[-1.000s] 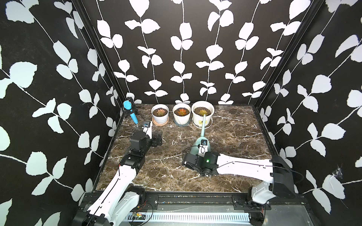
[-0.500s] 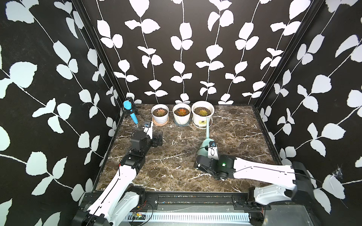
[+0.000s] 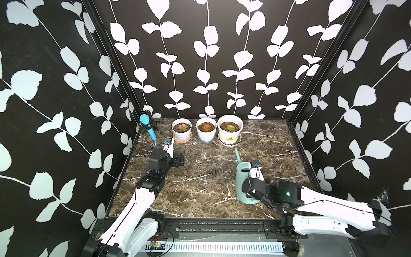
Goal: Water the succulent around the soil edge
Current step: Pick up the watering can from the center of the board, then water the soil of the potted plant with water.
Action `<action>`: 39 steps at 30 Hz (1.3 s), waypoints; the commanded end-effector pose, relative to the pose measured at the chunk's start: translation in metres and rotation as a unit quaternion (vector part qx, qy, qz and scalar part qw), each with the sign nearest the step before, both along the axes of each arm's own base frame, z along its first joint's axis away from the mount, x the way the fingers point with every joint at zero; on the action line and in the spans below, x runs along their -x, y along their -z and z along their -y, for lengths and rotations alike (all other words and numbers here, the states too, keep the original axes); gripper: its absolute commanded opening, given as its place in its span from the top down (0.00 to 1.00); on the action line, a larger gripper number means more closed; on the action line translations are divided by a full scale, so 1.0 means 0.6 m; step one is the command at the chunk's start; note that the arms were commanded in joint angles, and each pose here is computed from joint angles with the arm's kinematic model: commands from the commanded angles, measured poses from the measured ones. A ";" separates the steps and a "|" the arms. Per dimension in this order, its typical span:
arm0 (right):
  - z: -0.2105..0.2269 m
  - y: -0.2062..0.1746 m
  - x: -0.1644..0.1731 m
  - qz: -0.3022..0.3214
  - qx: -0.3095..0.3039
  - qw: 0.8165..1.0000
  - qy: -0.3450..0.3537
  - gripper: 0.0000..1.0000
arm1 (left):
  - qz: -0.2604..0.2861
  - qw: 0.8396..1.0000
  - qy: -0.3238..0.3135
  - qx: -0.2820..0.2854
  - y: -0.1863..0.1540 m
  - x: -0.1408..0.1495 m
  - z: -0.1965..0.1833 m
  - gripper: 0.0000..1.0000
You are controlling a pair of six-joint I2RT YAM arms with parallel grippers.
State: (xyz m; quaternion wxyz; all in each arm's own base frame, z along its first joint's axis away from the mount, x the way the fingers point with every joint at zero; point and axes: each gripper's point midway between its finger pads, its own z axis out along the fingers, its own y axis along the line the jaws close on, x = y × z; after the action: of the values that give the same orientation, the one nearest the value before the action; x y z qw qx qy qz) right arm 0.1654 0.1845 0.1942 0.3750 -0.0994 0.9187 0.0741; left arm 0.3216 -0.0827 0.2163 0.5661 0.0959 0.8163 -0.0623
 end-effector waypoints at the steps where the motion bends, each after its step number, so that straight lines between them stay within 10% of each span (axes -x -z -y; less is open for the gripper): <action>1: 0.013 -0.025 -0.018 0.062 -0.002 0.998 -0.008 1.00 | 0.009 1.000 0.002 -0.005 -0.003 0.002 0.001 0.01; 20: 0.043 -0.167 -0.020 0.206 -0.054 0.974 -0.079 1.00 | 0.008 1.000 0.000 -0.009 -0.001 0.003 0.000 0.01; 39: -0.011 -0.234 -0.055 0.045 -0.006 0.993 -0.106 1.00 | 0.012 1.000 0.000 -0.008 -0.003 0.005 0.000 0.01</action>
State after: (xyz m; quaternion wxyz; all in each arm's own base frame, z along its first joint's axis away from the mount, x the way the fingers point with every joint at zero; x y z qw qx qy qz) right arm 0.2003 0.1911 0.3089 0.4018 -0.2029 0.8886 0.0881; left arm 0.3212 -0.0831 0.2173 0.5678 0.0986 0.8151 -0.0589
